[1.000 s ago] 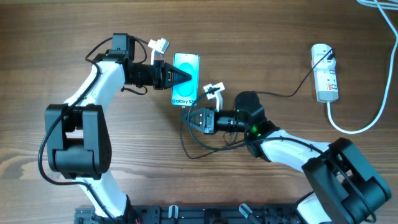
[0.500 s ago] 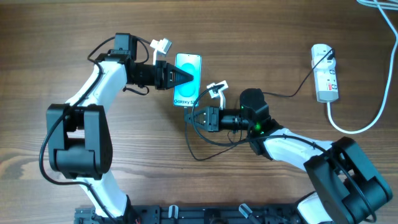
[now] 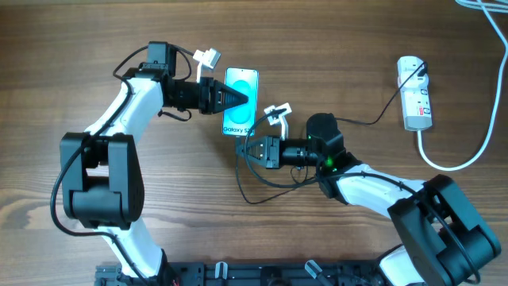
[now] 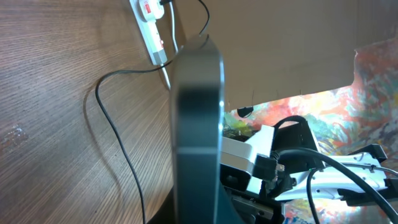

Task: Plug charger to phone and switch on socket

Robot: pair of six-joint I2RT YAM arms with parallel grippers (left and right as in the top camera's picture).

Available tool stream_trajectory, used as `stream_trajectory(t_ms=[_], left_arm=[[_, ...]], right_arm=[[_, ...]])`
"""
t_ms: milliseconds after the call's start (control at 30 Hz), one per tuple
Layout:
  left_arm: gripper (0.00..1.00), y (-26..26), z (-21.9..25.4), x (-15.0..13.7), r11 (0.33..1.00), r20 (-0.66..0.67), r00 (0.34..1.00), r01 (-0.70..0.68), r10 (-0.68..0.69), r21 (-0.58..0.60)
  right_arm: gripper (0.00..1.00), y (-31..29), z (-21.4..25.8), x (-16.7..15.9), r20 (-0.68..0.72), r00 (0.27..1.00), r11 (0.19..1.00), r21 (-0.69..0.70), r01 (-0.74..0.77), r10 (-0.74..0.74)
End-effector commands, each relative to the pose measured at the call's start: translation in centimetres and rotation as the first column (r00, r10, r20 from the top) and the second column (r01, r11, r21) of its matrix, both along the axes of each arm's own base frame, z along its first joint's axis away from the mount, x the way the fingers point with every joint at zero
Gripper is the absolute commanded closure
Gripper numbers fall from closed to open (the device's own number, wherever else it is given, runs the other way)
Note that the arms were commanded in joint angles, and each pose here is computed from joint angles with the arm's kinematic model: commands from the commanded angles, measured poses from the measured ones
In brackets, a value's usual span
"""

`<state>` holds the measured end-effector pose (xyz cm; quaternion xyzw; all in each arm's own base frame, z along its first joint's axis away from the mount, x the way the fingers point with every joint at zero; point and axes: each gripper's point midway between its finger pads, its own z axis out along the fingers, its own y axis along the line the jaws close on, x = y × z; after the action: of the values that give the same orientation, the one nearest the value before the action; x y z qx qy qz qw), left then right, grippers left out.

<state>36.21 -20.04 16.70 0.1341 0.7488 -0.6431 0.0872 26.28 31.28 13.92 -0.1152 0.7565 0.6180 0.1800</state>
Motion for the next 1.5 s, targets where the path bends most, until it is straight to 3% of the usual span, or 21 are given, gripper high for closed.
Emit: stream_trajectory(t_ms=[0, 567, 1467], left_arm=[[0.96, -0.5, 2.1, -0.8, 0.999, 0.018, 1.000, 0.023, -0.022, -0.036], [0.96, -0.5, 2.1, -0.8, 0.999, 0.018, 1.000, 0.023, -0.022, -0.036], [0.96, -0.5, 2.1, -0.8, 0.999, 0.018, 1.000, 0.023, -0.022, -0.035]], right_arm=[[0.96, -1.4, 0.7, 3.9, 0.157, 0.974, 0.986, -0.001, 0.165, -0.163], [0.96, -1.6, 4.0, 5.5, 0.223, 0.942, 0.967, 0.104, 0.234, -0.251], [0.96, -1.9, 7.0, 8.2, 0.285, 0.897, 0.940, 0.156, 0.303, -0.337]])
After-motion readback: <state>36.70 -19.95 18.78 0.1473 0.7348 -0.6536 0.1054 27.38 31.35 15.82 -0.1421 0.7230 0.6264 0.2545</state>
